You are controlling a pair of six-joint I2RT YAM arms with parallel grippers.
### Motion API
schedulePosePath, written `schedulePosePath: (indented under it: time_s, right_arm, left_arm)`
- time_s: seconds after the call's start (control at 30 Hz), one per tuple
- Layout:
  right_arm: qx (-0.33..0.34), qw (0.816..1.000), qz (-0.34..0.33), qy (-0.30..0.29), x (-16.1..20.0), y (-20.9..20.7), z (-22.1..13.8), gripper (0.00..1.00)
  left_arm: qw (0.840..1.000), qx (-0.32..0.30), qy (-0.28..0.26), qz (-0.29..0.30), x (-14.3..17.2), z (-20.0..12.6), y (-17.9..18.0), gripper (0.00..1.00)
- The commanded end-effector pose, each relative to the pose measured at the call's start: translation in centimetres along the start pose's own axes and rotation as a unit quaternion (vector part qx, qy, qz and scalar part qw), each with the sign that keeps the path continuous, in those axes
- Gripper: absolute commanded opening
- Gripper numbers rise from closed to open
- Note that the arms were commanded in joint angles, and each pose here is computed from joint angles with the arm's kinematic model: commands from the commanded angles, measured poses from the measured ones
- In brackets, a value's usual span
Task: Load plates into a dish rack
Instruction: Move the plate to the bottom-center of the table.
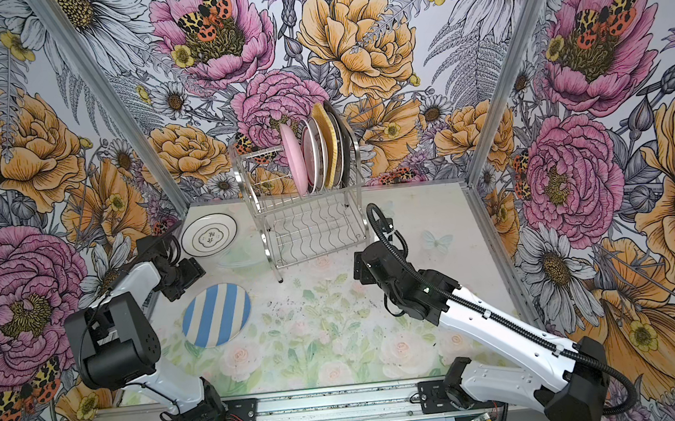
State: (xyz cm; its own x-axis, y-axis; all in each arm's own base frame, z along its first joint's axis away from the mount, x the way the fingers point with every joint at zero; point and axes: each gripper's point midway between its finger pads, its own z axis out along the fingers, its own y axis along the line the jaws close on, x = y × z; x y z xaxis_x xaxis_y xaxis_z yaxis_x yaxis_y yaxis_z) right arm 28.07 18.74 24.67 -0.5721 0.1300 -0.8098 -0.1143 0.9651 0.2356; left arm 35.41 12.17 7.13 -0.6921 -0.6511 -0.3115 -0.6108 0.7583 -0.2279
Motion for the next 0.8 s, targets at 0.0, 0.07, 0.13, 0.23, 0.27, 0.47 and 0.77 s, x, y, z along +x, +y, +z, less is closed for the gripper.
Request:
schedulePosePath:
  time_s: [0.0,0.07,0.13,0.23,0.27,0.47,0.77]
  right_arm:
    - [-0.013,1.000,0.002,-0.009,-1.2,0.8,-0.2,0.78]
    - [-0.016,1.000,0.002,-0.009,-1.3,1.0,-0.1,0.78]
    - [-0.018,1.000,0.002,-0.011,-1.5,1.1,-0.1,0.78]
    - [-0.021,1.000,0.004,-0.014,-1.6,1.2,-0.3,0.78]
    - [-0.020,1.000,0.003,-0.015,-1.7,1.2,-0.3,0.78]
    - [-0.021,1.000,0.000,-0.014,-1.7,1.2,-0.3,0.78]
    - [-0.022,1.000,0.003,-0.021,-1.9,0.9,-0.8,0.78]
  left_arm:
    - [0.999,0.037,-0.007,-0.009,-1.3,0.8,-0.9,0.81]
    - [0.999,0.032,-0.001,-0.009,-1.6,1.6,-0.5,0.81]
    - [1.000,0.025,0.007,-0.002,-1.7,2.5,0.0,0.81]
    - [1.000,0.017,0.016,-0.004,-1.5,3.2,0.8,0.81]
    - [1.000,0.015,0.018,-0.004,-1.4,3.4,1.0,0.81]
    - [0.999,0.010,0.052,-0.013,0.2,4.8,1.7,0.81]
    - [0.993,0.008,0.113,-0.030,5.5,3.9,2.6,0.81]
